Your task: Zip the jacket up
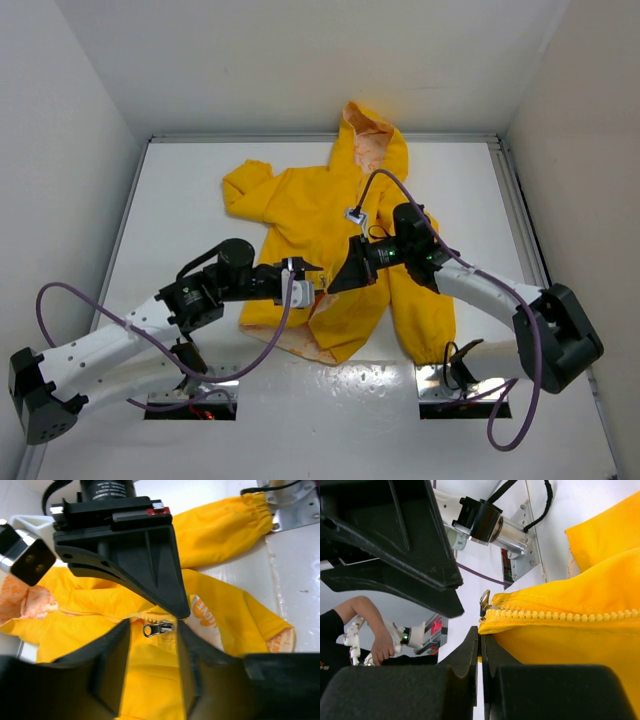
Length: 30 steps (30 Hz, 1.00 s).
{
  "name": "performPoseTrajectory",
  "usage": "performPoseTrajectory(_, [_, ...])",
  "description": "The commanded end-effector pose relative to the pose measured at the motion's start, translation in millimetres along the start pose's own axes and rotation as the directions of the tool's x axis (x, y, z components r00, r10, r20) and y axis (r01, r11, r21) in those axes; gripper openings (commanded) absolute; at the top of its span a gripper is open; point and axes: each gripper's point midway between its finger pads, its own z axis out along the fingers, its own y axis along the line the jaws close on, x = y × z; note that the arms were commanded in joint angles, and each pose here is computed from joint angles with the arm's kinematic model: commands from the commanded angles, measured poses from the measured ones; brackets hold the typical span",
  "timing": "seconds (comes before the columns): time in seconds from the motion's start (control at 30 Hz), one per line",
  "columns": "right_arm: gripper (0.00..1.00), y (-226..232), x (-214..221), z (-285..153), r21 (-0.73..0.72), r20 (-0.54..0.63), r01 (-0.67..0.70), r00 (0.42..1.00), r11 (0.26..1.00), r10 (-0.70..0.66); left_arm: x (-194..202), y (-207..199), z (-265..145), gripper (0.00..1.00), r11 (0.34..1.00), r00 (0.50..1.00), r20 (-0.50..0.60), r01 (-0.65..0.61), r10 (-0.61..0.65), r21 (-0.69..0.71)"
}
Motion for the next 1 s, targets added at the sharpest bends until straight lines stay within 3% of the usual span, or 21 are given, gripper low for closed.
performPoseTrajectory(0.0, [0.00, 27.6, -9.4, -1.0, -0.077, 0.000, 0.146, 0.989, 0.986, -0.146, -23.0, -1.8, -3.0, 0.51, 0.999, 0.998, 0.059, 0.012, -0.015, 0.047])
performPoseTrajectory(0.17, [0.00, 25.7, -0.5, -2.8, -0.087, -0.026, 0.198, 0.979, 0.976, -0.201, -29.4, -5.5, -6.3, 0.54, 0.992, 0.995, 0.051, 0.075, -0.080, 0.107])
performPoseTrajectory(0.27, [0.00, 26.1, 8.2, -5.2, -0.089, -0.067, 0.182, 0.980, 0.979, -0.188, -31.6, -9.1, -7.7, 0.45, 0.977, 0.988, 0.046, 0.141, -0.150, 0.158])
performPoseTrajectory(0.3, [0.00, 26.3, 7.5, -5.0, -0.098, -0.066, 0.270, 0.959, 0.958, -0.277, -36.2, -1.8, -9.1, 0.43, 0.976, 0.985, 0.050, 0.154, -0.163, 0.153])
performPoseTrajectory(0.33, [0.00, 23.4, 16.9, -6.8, -0.083, -0.098, 0.218, 0.969, 0.972, -0.226, -32.6, -1.6, -6.6, 0.42, 0.965, 0.977, 0.030, 0.202, -0.210, 0.166])
performPoseTrajectory(0.43, [0.00, 23.4, 23.1, -8.4, -0.083, -0.122, 0.287, 0.948, 0.954, -0.295, -38.0, 7.0, -8.7, 0.45, 0.952, 0.965, 0.046, 0.248, -0.260, 0.182])
performPoseTrajectory(0.73, [0.00, 25.8, 25.0, -8.6, -0.076, -0.129, 0.323, 0.935, 0.943, -0.330, -34.5, -17.5, -5.9, 0.52, 0.890, 0.955, 0.005, 0.273, -0.296, 0.365])
performPoseTrajectory(0.97, [0.00, 29.5, 22.6, -6.3, -0.086, -0.130, 0.340, 0.928, 0.936, -0.349, -27.2, -17.1, 0.6, 0.50, 0.901, 0.964, -0.014, 0.254, -0.266, 0.352])
